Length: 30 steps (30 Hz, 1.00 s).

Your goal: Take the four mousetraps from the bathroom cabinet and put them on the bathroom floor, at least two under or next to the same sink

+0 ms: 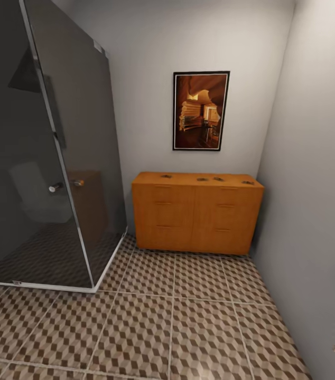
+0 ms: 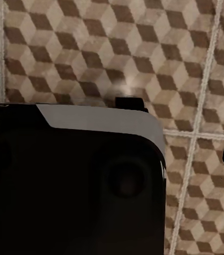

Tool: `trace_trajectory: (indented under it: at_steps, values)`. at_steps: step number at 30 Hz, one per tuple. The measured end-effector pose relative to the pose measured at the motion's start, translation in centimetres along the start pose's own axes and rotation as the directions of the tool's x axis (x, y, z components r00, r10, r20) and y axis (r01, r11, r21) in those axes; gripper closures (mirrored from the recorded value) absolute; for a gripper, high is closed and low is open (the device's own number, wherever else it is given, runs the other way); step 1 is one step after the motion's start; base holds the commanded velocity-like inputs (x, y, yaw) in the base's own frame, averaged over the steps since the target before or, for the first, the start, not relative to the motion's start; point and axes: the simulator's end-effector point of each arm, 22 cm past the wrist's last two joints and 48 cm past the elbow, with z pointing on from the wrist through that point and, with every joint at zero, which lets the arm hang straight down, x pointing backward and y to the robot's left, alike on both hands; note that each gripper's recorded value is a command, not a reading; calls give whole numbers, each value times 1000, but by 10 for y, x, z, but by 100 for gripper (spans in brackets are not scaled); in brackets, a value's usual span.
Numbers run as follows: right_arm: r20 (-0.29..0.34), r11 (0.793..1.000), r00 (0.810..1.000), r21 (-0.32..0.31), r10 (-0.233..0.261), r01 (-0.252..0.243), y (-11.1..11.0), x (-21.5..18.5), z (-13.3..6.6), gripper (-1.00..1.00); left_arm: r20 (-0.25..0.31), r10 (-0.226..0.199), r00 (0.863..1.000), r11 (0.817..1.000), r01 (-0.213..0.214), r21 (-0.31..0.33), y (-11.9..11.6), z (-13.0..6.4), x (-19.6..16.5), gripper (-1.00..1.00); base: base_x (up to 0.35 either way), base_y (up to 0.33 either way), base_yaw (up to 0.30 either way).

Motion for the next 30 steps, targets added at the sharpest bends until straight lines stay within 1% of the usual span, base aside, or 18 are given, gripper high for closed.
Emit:
trace_trajectory:
  at_steps: [30]
  values:
    - [3,1000,1000,7,14,-14,-3,-1,0,-100,0,4,1000,1000,-4,0,0,0,0,-100,327,0,0]
